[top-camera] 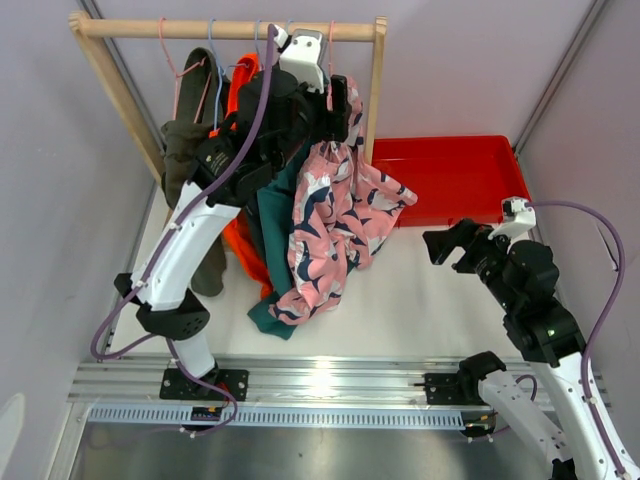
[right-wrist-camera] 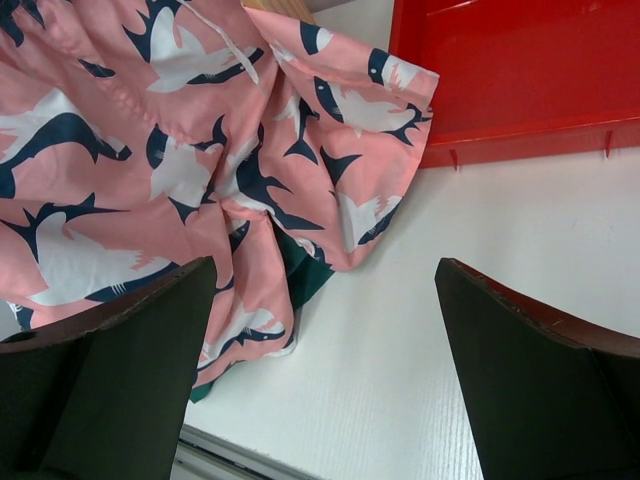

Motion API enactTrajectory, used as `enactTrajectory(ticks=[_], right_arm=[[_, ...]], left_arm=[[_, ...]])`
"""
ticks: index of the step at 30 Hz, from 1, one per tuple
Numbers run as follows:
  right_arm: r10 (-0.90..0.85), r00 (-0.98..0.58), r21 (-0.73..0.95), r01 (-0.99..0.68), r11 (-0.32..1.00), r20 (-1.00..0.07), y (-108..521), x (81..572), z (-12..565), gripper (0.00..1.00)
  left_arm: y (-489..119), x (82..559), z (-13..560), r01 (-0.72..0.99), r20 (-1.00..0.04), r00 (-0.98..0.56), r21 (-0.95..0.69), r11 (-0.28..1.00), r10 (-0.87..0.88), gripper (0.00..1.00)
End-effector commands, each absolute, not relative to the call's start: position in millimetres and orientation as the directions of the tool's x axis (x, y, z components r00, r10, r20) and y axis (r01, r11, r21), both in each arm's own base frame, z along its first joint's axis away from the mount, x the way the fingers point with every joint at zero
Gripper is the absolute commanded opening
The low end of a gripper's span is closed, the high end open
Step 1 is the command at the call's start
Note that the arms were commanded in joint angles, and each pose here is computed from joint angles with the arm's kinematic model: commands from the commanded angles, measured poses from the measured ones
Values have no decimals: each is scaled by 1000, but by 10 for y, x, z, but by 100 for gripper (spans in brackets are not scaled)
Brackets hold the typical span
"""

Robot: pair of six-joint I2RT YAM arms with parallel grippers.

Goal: Remove the shorts from the hanger

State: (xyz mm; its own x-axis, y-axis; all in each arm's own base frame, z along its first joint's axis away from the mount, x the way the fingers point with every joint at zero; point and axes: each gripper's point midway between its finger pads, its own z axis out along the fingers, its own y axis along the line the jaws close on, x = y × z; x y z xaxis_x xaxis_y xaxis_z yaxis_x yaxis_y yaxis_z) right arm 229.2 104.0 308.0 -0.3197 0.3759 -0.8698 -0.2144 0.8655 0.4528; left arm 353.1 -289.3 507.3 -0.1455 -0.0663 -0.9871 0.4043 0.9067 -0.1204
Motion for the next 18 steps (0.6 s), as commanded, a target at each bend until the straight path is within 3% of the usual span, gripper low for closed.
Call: enactTrajectory(ticks=[1, 8, 10, 11, 12, 16, 17, 18], right_arm=[[374, -276, 441, -245, 863, -886, 1030, 2254, 3294, 100], [373, -270, 438, -245, 865, -888, 1014, 2230, 3329, 99], [373, -270, 438, -244, 865, -888, 1010, 2227, 3323, 99], [373, -270, 438, -242, 866, -888, 1008, 2230, 3316, 99], [371, -271, 436, -242, 867, -888, 1007, 2229, 3305, 99], [365, -276, 431, -236, 871, -889, 994, 2222, 3275, 99], [365, -275, 431, -238, 871, -889, 997, 2220, 3275, 99], [363, -277, 429, -235, 872, -890, 992, 2220, 3261, 99]], left_arm=[[-2799, 3655, 4988, 326, -992, -128, -54, 944, -12, 76], [-2857, 3819, 4696, 291, -984, -169, -4, 957, 47, 75], [-2879, 3870, 4630, 295, -982, -188, -24, 955, 33, 70], [-2904, 3884, 4587, 308, -979, -199, -30, 951, 33, 64], [-2874, 3916, 4590, 300, -980, -200, -38, 953, 23, 52], [-2834, 3974, 4559, 282, -979, -205, -51, 958, 8, 28], [-2822, 3981, 4555, 278, -979, -204, -48, 959, 11, 10], [-2802, 3986, 4572, 272, -980, -199, -47, 961, 8, 0]])
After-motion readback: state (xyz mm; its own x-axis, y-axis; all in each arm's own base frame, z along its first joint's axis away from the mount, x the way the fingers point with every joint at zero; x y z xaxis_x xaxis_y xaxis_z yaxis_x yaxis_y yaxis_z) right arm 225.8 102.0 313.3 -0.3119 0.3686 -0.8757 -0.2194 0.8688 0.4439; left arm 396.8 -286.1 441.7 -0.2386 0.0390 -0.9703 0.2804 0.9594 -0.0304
